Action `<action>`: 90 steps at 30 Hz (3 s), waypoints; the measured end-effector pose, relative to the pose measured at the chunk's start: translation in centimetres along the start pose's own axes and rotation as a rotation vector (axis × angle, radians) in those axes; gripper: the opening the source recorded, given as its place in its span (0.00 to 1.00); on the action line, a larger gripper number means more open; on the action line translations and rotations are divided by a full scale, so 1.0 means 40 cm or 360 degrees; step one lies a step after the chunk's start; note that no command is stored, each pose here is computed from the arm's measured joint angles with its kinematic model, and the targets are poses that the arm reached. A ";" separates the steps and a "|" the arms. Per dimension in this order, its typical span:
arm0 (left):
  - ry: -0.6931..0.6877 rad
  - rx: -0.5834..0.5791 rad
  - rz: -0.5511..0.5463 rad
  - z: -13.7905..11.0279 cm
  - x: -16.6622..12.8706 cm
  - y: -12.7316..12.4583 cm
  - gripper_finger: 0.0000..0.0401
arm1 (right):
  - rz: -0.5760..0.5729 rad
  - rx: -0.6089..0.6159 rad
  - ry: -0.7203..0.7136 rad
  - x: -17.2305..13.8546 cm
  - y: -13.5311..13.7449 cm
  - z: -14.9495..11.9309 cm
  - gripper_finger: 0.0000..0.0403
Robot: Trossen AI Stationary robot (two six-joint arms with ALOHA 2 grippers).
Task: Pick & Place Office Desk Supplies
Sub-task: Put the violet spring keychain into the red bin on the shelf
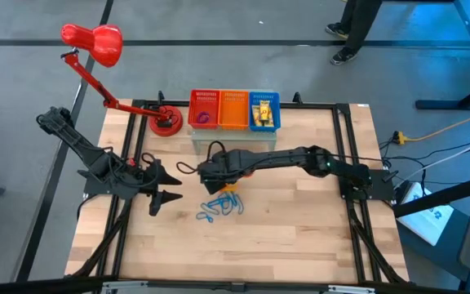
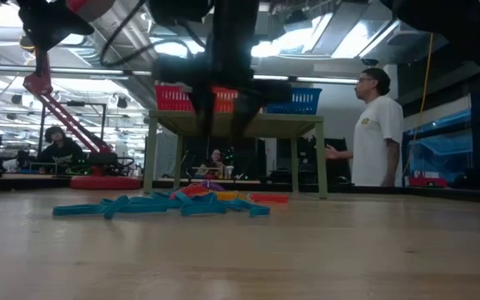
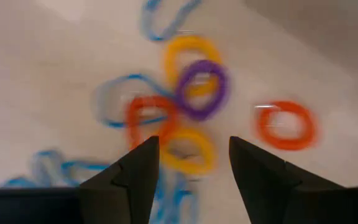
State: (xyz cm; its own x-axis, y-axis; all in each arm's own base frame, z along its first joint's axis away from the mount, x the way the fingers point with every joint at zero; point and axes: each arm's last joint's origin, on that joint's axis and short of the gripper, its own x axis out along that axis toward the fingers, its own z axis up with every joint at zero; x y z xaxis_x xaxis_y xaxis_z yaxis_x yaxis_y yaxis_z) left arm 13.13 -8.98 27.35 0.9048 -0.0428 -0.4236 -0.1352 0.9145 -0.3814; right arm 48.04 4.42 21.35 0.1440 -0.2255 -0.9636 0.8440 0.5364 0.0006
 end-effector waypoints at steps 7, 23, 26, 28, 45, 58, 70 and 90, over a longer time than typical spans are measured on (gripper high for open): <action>-0.0013 -0.0012 -0.0012 0.002 0.000 -0.002 0.59 | 0.0068 -0.0006 -0.0117 0.003 0.006 0.029 0.43; -0.0053 -0.0051 -0.0058 0.010 0.000 -0.009 0.59 | -0.0014 0.0068 0.0062 0.113 -0.006 -0.009 0.39; -0.0047 -0.0069 -0.0069 0.010 0.000 -0.010 0.59 | -0.0014 0.0094 0.0000 0.114 -0.006 -0.004 0.39; -0.0032 -0.0079 -0.0085 0.009 0.000 -0.011 0.59 | 0.0005 0.0111 -0.0042 0.105 -0.007 0.007 0.39; -0.0005 -0.0205 -0.0119 0.009 0.000 -0.013 0.59 | -0.0021 0.0116 0.0028 0.199 -0.028 -0.017 0.39; -0.0023 -0.0224 -0.0100 0.010 0.000 -0.011 0.59 | 0.0019 0.0097 0.0006 0.199 -0.020 -0.018 0.16; -0.0039 -0.0187 -0.0084 0.011 0.000 -0.011 0.59 | 0.0049 0.0191 -0.0222 0.001 -0.038 -0.046 0.03; -0.0090 -0.0151 -0.0025 0.012 0.000 -0.008 0.59 | 0.0908 0.0228 -0.0885 -0.387 -0.105 0.054 0.02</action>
State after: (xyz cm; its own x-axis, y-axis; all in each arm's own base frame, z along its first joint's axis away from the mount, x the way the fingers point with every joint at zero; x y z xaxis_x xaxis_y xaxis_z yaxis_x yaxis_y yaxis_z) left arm 13.37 -9.06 27.87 0.9282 -0.0316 -0.3708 -0.1559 0.8717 -0.4646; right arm 43.39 3.91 36.86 0.7765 -0.3401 -0.5305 0.6155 0.5898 0.5228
